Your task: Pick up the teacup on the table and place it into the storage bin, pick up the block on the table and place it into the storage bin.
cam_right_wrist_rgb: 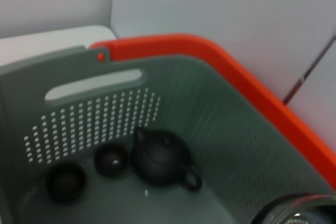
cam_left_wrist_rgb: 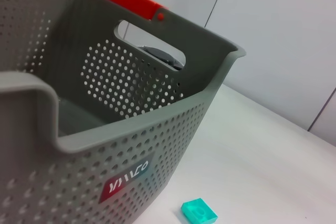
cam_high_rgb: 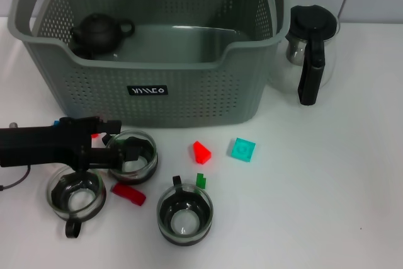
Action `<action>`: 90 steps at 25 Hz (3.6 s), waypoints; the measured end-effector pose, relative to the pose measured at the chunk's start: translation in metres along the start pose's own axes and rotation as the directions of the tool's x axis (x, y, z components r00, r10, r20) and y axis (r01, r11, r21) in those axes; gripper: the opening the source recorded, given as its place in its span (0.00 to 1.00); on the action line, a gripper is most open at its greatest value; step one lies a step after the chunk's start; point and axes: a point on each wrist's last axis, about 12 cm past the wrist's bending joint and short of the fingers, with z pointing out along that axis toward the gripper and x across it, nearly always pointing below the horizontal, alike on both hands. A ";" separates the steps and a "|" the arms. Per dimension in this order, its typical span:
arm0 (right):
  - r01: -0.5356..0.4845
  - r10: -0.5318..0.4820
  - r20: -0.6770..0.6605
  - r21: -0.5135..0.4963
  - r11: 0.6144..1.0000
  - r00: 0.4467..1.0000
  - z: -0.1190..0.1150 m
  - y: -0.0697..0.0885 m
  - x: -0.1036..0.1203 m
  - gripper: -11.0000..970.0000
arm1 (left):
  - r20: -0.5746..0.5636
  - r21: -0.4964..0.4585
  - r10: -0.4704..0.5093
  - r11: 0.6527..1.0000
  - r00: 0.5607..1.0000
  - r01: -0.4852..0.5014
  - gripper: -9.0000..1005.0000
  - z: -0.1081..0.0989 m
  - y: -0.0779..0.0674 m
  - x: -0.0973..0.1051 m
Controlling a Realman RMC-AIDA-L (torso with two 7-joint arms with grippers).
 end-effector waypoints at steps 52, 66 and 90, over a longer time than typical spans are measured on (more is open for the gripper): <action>-0.170 0.170 -0.077 0.006 0.985 0.983 0.053 0.016 0.065 0.10 | 0.002 -0.016 -0.016 1.000 1.000 0.016 0.87 0.008 0.001 0.003; -0.105 0.106 0.018 -0.063 0.992 0.994 -0.004 0.001 0.012 0.62 | 0.006 -0.024 -0.016 1.000 1.000 0.016 0.87 0.007 0.002 0.003; 0.193 -0.285 -0.130 -0.474 0.859 0.950 -0.084 0.046 0.031 0.70 | -0.019 0.052 0.060 0.997 0.998 -0.059 0.87 -0.033 -0.006 -0.002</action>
